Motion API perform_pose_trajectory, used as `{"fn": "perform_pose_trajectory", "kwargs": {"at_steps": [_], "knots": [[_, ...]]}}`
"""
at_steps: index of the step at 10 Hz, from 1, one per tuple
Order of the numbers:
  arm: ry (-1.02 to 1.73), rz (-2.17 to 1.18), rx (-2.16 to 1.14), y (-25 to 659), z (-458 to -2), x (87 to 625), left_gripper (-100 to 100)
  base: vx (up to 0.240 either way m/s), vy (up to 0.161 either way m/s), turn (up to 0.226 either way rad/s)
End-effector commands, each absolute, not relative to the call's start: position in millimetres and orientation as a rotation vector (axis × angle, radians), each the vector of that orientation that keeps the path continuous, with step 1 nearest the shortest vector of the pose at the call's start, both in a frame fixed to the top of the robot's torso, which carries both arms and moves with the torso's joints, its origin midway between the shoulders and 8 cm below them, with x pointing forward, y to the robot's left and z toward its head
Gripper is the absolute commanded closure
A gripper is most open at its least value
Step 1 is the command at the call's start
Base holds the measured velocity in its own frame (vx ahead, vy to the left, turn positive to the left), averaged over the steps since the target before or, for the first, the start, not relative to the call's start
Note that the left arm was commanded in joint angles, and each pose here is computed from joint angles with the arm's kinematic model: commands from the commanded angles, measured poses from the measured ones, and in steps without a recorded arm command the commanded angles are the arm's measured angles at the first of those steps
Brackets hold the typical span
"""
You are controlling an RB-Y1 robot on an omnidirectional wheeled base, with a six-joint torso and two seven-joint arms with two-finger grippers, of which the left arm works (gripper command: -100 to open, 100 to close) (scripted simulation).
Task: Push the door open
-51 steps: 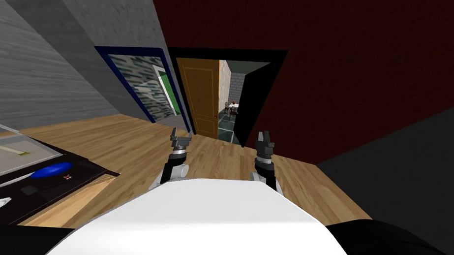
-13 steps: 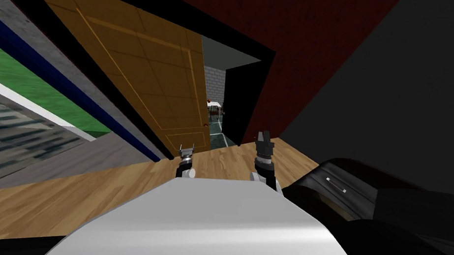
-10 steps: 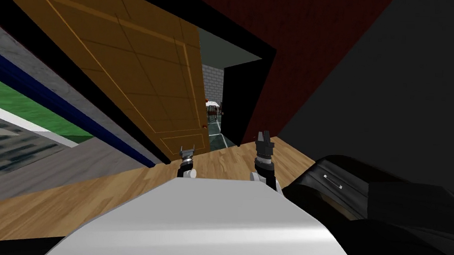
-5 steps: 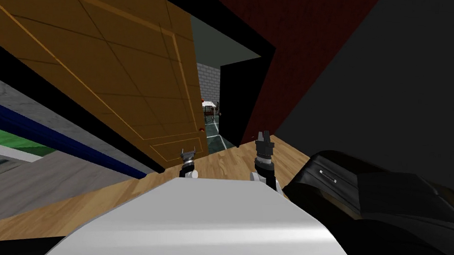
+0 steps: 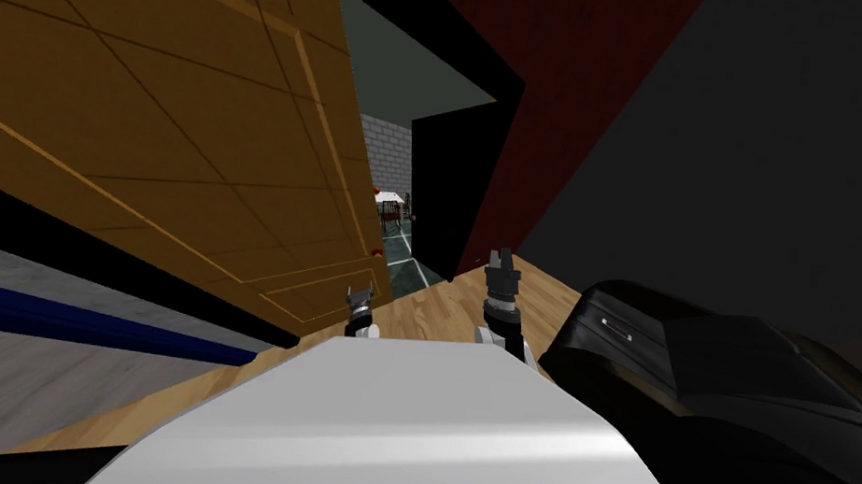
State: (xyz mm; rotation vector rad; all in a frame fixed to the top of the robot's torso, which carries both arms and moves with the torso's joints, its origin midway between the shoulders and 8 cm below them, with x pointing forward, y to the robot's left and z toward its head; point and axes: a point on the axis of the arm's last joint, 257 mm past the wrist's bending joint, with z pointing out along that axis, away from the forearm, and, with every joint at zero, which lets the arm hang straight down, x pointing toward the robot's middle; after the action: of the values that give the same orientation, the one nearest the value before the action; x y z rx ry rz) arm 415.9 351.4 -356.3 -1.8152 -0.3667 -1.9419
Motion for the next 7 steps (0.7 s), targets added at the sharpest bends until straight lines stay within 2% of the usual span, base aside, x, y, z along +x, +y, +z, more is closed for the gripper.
{"fn": "perform_pose_trajectory", "kwargs": {"at_steps": [1, 4, 7], "knots": [[-0.404, -1.935, -1.839, 345.9, -365.6, 413.9, -100, 0.158, 0.072, -0.124], [-0.475, -1.923, -1.881, 334.2, -380.7, 410.0, -100, 0.180, 0.057, -0.120], [-0.504, -1.918, -1.898, 327.9, -387.0, 407.9, -100, 0.133, 0.038, -0.088]]}}
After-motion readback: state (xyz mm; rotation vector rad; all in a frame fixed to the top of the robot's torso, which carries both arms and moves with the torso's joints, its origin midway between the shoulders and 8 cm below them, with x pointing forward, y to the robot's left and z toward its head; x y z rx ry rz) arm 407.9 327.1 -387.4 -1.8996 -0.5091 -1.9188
